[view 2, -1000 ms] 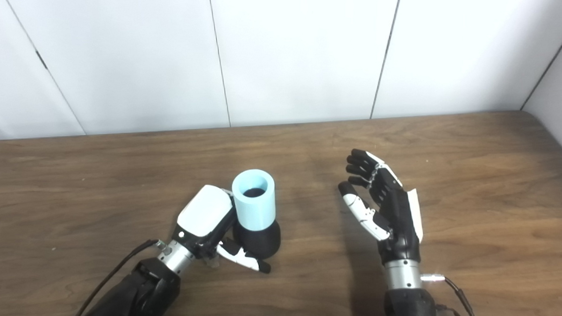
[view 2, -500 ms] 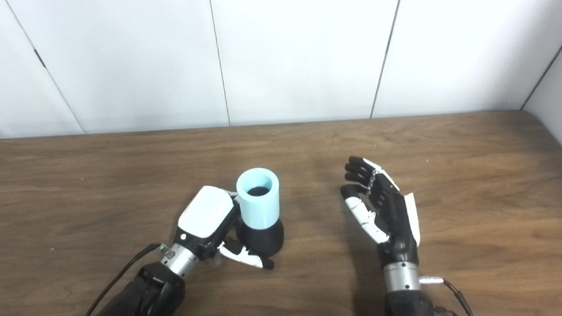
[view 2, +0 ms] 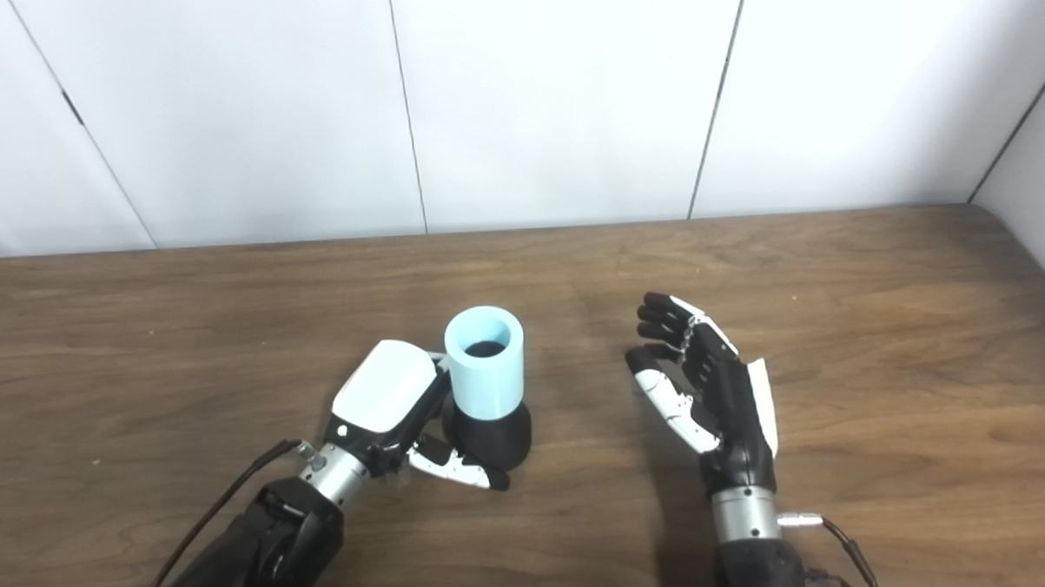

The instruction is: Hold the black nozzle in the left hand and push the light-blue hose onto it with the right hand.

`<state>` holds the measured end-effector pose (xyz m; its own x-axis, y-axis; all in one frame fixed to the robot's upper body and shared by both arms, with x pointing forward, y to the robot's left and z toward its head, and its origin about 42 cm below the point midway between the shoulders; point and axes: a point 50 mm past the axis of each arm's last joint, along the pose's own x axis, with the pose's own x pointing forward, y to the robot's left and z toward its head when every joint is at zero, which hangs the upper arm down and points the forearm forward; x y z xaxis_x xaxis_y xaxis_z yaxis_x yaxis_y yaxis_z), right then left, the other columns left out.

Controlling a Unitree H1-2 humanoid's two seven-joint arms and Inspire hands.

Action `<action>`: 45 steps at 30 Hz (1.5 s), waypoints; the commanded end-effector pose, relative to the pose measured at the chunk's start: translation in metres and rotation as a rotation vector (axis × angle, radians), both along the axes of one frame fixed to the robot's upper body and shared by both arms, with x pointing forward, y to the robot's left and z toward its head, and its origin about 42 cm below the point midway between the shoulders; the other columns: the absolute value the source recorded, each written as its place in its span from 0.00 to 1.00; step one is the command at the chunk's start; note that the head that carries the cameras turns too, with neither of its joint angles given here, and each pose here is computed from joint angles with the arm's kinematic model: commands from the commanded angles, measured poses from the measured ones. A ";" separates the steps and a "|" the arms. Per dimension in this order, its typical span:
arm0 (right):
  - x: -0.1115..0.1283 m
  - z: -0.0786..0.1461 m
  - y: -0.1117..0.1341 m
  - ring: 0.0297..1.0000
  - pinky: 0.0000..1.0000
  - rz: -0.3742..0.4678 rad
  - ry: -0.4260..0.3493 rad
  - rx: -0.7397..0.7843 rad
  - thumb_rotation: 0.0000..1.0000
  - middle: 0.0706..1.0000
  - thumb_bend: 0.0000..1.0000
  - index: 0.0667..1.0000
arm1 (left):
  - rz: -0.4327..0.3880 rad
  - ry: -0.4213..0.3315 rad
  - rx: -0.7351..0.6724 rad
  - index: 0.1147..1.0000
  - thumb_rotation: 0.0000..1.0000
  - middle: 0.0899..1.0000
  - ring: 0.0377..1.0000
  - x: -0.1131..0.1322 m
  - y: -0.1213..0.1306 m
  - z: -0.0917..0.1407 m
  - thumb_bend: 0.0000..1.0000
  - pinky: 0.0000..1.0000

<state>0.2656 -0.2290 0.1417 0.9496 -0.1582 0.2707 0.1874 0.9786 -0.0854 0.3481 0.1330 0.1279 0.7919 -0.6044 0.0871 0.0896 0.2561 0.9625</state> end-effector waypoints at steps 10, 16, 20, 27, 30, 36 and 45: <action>0.007 0.015 0.003 0.74 0.68 0.024 -0.064 0.017 0.55 0.74 0.56 0.73 | 0.024 0.506 -0.031 1.00 0.48 1.00 1.00 -0.012 0.048 -0.010 1.00 1.00; 0.009 0.015 0.002 0.74 0.68 0.027 -0.055 0.010 0.58 0.74 0.63 0.73 | 0.067 0.532 -0.034 1.00 0.45 1.00 1.00 -0.014 0.069 0.007 1.00 1.00; 0.009 0.015 0.001 0.74 0.68 0.031 -0.051 0.006 0.56 0.74 0.61 0.73 | 0.109 0.527 -0.032 1.00 0.44 1.00 1.00 -0.014 0.085 0.013 1.00 1.00; 0.008 0.016 0.002 0.75 0.69 0.047 -0.041 0.010 0.56 0.75 0.63 0.74 | 0.165 0.583 0.055 1.00 0.40 1.00 1.00 -0.016 0.110 0.016 1.00 1.00; 0.009 0.016 0.002 0.75 0.69 0.049 -0.037 0.009 0.56 0.75 0.64 0.74 | 0.197 0.597 0.050 1.00 0.39 1.00 1.00 -0.020 0.122 0.016 1.00 1.00; 0.011 0.014 0.004 0.75 0.69 0.051 -0.031 0.012 0.57 0.75 0.63 0.74 | 0.318 0.550 -0.183 1.00 0.43 1.00 1.00 -0.030 0.167 0.019 1.00 1.00; 0.018 0.009 -0.002 0.75 0.70 0.008 -0.024 0.007 0.57 0.74 0.51 0.73 | 0.371 0.438 -0.673 1.00 0.69 1.00 0.98 -0.053 0.196 0.021 0.83 0.92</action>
<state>0.2762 -0.2283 0.1364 0.9658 -0.1347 0.2216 0.1565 0.9841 -0.0842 0.3013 0.3176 0.1590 0.9496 -0.3112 -0.0376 0.2797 0.7869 0.5501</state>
